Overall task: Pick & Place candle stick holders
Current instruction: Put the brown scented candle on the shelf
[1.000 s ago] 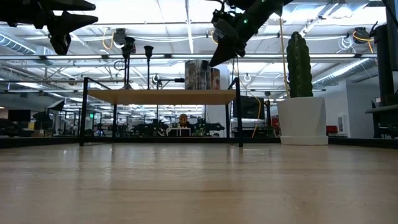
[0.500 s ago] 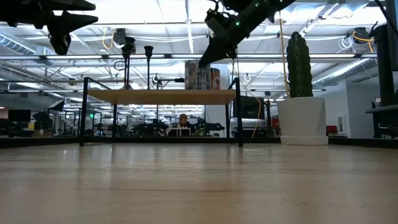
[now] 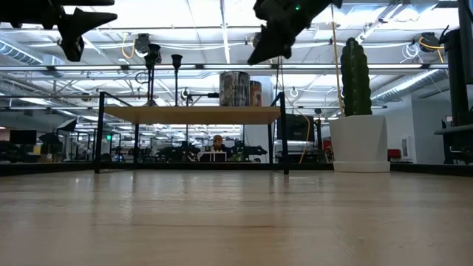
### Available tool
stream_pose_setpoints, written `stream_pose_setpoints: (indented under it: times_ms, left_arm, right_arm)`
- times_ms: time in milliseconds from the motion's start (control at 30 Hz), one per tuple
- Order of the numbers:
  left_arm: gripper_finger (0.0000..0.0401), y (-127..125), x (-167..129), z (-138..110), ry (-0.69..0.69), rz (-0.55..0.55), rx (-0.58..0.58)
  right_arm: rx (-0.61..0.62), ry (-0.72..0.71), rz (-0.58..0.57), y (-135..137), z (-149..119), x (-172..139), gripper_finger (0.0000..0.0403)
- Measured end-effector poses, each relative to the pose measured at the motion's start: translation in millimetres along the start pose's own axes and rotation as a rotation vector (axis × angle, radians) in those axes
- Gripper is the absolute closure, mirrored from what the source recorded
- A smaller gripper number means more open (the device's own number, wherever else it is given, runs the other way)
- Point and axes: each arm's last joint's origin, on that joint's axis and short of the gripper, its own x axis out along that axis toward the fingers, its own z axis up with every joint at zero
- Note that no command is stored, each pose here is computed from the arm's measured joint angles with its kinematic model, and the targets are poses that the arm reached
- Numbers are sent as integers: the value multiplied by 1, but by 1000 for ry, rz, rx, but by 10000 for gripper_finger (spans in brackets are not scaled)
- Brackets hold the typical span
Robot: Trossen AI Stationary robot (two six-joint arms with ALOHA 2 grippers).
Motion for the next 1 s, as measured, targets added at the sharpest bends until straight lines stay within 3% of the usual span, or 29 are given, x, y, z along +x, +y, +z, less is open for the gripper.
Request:
stream_pose_setpoints:
  times_ms: [267,600,1000]
  left_arm:
    - [288,-1,2,2,-40,36,116]
    - [288,-1,3,2,-41,42,98]
    - [288,-1,3,2,-38,41,99]
  right_arm:
    - [-48,20,-168,-4,-1,-14,403]
    - [-44,75,-219,-27,-10,19,403]
    - [-27,14,-183,-33,-7,37,403]
